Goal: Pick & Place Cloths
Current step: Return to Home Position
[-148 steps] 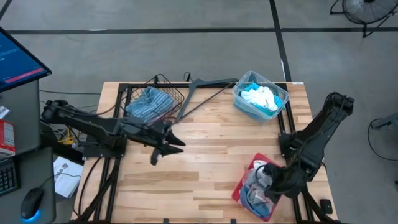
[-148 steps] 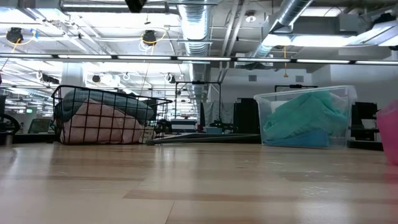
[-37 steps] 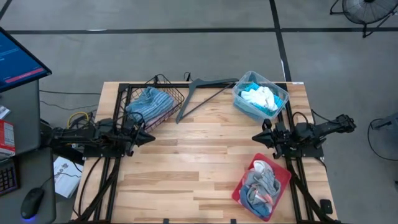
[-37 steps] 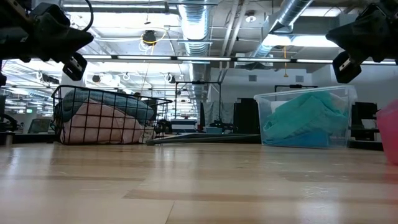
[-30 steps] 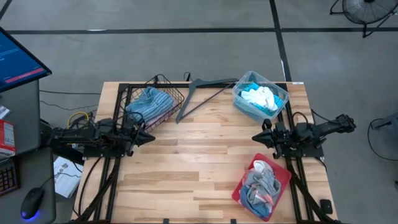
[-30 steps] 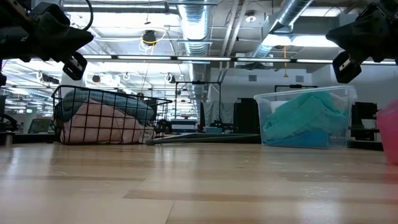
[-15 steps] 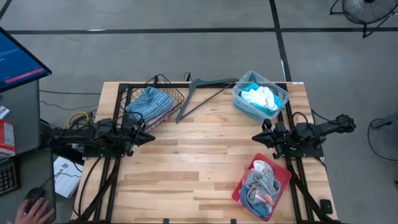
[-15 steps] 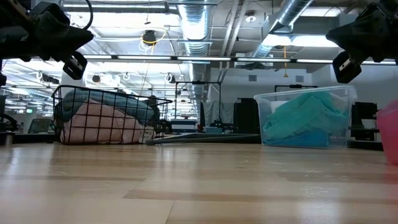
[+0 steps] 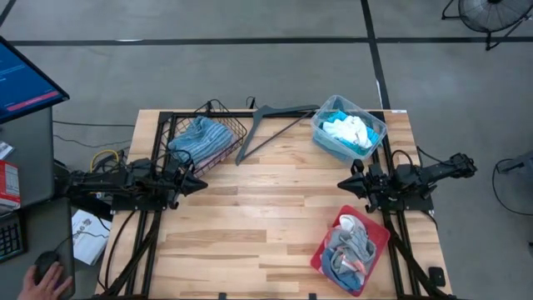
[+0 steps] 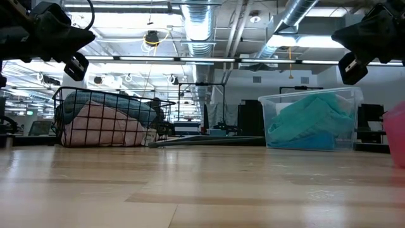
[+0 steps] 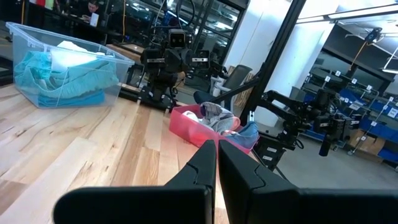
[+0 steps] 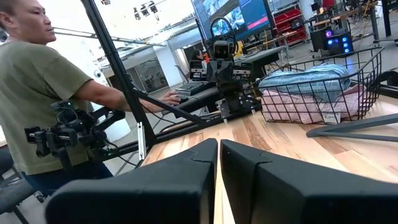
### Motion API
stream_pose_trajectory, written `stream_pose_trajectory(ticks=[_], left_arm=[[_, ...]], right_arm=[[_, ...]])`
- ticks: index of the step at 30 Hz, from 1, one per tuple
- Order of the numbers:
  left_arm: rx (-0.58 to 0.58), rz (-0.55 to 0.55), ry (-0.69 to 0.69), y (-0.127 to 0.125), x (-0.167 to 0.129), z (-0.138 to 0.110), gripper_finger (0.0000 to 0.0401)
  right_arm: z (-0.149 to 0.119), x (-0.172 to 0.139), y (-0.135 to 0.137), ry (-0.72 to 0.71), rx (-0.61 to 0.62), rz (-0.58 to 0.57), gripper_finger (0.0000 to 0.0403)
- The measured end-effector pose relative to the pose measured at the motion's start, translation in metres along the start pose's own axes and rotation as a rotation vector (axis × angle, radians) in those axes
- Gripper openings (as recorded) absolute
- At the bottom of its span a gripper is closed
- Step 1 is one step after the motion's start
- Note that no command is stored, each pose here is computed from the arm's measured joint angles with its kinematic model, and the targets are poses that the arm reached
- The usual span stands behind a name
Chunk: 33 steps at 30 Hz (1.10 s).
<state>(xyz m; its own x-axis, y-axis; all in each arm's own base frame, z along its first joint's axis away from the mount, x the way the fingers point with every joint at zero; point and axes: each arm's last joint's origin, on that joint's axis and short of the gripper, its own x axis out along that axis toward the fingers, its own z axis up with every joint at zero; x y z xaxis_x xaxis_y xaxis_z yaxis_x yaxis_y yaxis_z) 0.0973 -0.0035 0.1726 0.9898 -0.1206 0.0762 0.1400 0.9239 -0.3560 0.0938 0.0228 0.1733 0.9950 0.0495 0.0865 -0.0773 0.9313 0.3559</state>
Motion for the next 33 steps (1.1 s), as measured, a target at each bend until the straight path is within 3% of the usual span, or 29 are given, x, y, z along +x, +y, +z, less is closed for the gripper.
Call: stream_pose_trajectory(ticks=[33], left_arm=[[0.002,-0.007,-0.018,-0.0007,0.0,0.0017,0.0002]], right_arm=[[0.0,0.0,0.0001,0.0,0.0,0.001,0.0017]])
